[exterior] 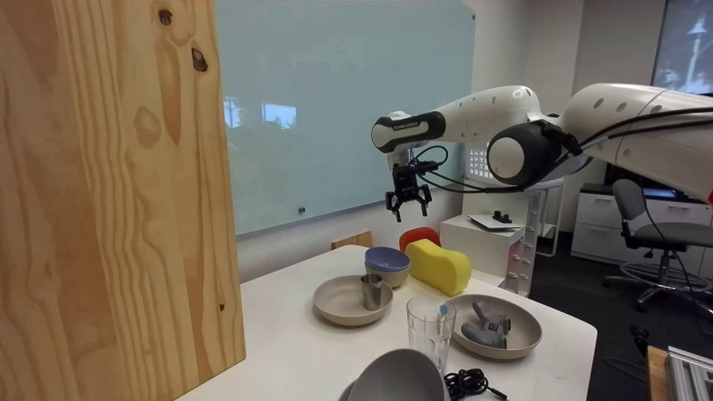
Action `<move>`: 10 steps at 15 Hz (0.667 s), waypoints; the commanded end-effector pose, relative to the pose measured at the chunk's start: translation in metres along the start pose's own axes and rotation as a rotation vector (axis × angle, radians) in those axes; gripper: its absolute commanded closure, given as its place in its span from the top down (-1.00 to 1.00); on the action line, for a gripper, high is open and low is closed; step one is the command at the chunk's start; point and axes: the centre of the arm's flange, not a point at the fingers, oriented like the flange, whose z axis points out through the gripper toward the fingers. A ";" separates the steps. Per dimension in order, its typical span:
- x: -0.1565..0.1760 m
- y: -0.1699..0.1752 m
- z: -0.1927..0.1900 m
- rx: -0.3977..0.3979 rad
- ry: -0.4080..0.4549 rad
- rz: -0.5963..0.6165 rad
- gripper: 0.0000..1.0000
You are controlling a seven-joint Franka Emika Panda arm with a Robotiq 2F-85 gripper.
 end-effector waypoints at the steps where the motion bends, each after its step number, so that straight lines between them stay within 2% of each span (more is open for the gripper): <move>1: -0.004 -0.005 -0.046 0.020 -0.001 -0.025 1.00; 5: -0.039 0.003 -0.080 0.053 0.035 -0.019 1.00; 8: -0.073 0.024 -0.093 0.109 0.147 -0.002 1.00; 10: -0.082 0.039 -0.099 0.132 0.172 0.032 1.00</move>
